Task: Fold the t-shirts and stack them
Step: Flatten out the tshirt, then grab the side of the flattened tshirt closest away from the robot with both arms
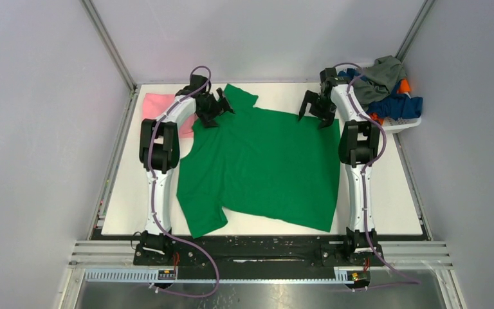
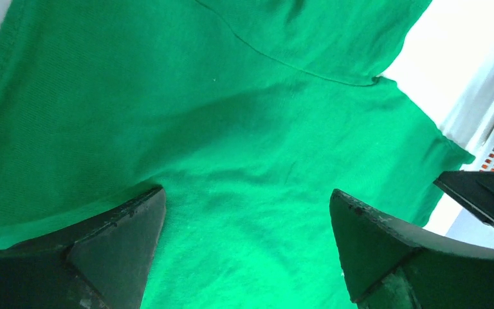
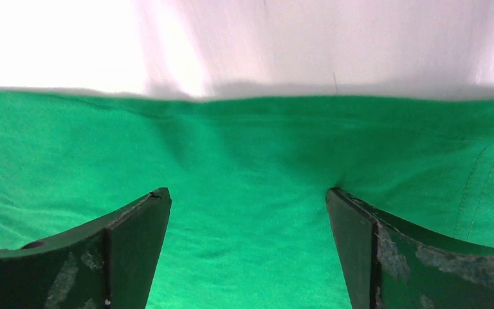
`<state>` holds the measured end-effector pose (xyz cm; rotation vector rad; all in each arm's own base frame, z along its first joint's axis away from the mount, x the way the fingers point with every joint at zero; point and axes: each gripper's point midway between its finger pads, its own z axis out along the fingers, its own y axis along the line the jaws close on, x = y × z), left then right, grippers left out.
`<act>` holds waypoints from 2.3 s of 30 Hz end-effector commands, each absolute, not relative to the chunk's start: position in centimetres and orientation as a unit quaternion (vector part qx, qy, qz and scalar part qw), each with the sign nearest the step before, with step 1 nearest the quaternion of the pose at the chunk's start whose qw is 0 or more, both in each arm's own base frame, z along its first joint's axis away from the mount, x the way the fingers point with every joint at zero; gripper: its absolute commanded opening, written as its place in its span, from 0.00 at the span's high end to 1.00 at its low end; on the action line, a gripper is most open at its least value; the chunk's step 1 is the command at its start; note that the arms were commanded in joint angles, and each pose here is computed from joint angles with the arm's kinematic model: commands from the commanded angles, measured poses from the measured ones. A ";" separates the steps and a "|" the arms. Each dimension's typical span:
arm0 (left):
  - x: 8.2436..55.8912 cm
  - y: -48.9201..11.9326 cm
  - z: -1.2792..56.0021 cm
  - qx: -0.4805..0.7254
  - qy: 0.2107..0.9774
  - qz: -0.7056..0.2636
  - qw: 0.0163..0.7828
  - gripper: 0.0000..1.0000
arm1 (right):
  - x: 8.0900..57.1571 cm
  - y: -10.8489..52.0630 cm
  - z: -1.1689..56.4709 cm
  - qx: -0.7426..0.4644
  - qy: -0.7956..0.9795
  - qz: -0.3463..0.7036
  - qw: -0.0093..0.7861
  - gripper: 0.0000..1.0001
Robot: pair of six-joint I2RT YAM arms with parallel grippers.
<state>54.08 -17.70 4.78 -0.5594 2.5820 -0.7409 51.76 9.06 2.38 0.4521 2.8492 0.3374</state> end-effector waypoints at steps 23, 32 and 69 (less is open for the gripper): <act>57.1 -16.2 14.7 -0.167 0.885 -0.306 0.309 0.01 | 60.6 10.5 11.5 0.133 0.915 0.236 0.298 0.01; 42.4 -13.0 20.3 -0.118 0.917 -0.135 0.357 0.01 | 48.4 12.0 21.8 -0.001 0.923 0.117 0.366 0.01; 10.7 -13.7 -0.1 -0.132 0.985 -0.072 0.087 0.68 | 19.9 2.0 4.3 0.363 0.895 0.021 0.258 0.01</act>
